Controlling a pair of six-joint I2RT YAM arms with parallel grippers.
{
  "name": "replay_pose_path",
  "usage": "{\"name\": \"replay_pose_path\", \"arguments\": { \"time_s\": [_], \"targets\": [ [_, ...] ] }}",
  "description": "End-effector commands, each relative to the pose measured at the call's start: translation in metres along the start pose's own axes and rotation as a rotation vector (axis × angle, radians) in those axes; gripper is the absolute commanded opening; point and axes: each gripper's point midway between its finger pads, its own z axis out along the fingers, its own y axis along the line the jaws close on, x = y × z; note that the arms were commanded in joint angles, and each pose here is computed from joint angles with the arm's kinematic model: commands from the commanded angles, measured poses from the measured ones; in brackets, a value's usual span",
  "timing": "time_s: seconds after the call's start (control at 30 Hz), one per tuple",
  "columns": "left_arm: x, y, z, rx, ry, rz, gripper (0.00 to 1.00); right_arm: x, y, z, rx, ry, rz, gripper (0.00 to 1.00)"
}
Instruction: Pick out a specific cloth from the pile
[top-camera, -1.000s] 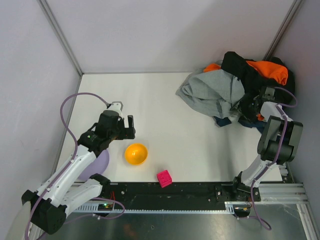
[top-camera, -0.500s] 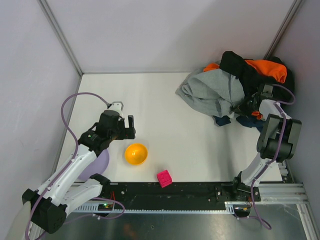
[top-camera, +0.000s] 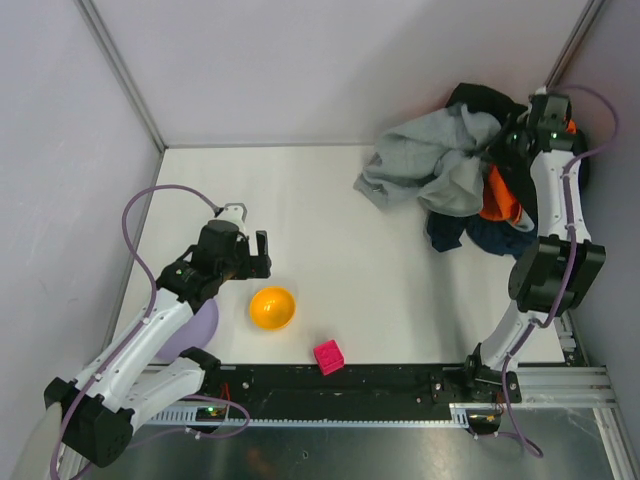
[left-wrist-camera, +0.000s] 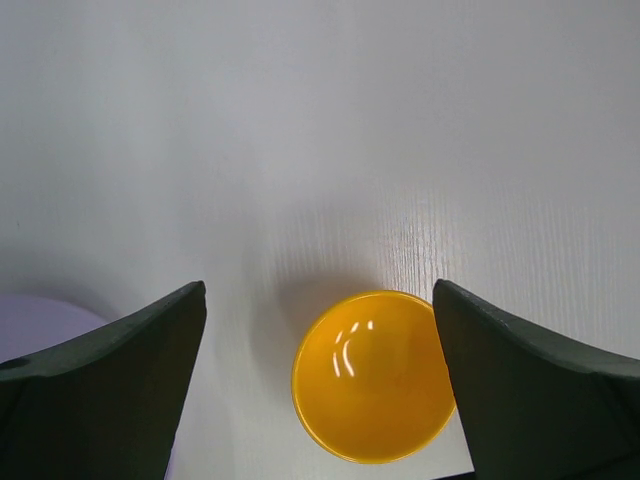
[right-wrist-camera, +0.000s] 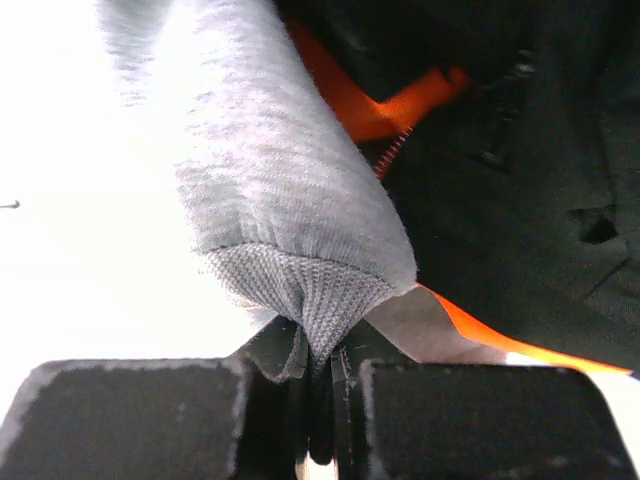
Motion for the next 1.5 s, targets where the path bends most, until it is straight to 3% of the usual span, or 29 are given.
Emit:
{"name": "replay_pose_path", "arguments": {
  "time_s": [0.0,0.17,0.33,0.73,1.0,1.47],
  "targets": [
    [-0.007,-0.005,-0.001,0.025,-0.019,0.006,1.0,-0.076,0.056,-0.036,-0.088,-0.185,-0.107,0.0],
    [-0.005,-0.006,0.0,0.031,-0.009,0.009,1.0,-0.116,0.055,-0.024,-0.032,-0.259,-0.128,0.0],
    [-0.004,-0.007,0.001,0.033,-0.003,0.01,1.0,-0.119,0.02,0.016,0.072,-0.259,-0.091,0.0],
    [-0.016,-0.02,-0.005,0.095,-0.02,0.006,1.0,-0.028,-0.106,0.132,0.265,0.054,0.095,0.0],
    [-0.058,-0.084,-0.013,0.365,-0.054,-0.111,1.0,0.023,-0.161,0.153,0.289,0.187,0.193,0.0],
    [-0.077,-0.204,0.029,0.624,0.151,-0.174,1.0,0.051,-0.163,0.141,0.211,0.212,0.208,0.0]
  ]
}}
